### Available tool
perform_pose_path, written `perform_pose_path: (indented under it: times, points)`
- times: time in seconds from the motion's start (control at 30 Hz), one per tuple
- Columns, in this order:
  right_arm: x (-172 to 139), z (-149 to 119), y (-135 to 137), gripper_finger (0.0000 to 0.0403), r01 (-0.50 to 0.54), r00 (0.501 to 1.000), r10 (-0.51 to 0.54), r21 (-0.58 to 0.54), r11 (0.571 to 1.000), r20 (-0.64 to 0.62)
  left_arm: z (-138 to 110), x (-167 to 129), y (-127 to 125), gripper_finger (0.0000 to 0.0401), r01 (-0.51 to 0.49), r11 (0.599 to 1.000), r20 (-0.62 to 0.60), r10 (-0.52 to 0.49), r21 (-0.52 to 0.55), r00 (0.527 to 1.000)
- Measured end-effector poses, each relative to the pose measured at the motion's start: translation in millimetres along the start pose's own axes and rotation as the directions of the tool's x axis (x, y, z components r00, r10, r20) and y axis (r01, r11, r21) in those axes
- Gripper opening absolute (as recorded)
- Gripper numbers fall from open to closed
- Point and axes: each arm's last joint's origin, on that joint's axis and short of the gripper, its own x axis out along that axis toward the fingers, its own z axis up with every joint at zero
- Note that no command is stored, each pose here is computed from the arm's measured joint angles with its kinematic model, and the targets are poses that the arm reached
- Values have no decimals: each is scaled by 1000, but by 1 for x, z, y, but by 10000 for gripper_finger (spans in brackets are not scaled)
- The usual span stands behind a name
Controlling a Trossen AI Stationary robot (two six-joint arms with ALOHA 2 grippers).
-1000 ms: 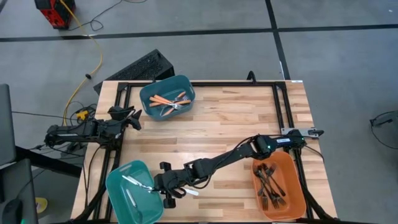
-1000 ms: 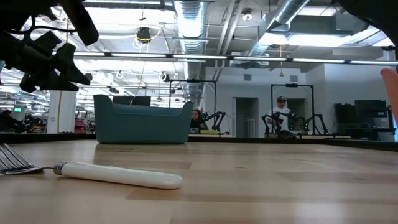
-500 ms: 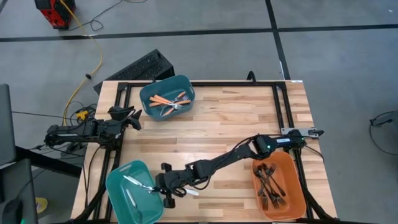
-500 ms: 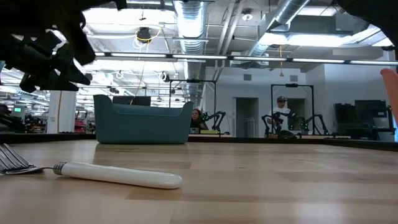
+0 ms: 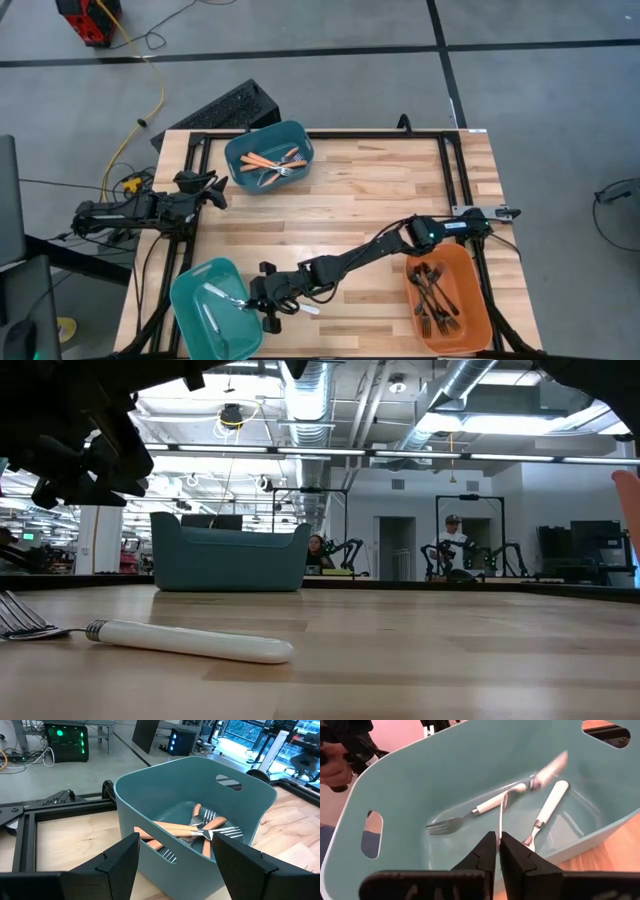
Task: Sort silverware by color (type)
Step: Put the white fork into the green bin
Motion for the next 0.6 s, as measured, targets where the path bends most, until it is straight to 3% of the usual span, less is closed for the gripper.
perform_pose_path:
  times: [0.23, 0.43, 0.6]
  points:
    - [0, 0, 0, 62, -12, 1000, 12, 0, 1000, -5, 0, 0, 0, 235, 0, 1000, 0, 0, 0, 1000]
    - [0, 3, 1, 62, -20, 1000, 21, -72, 997, 21, 0, 0, 0, 235, -1, 1000, 1, 1, 0, 1000]
    - [-6, 24, 7, 62, -44, 996, 55, -137, 990, 77, 0, 0, 0, 235, 4, 1000, -4, -4, 0, 1000]
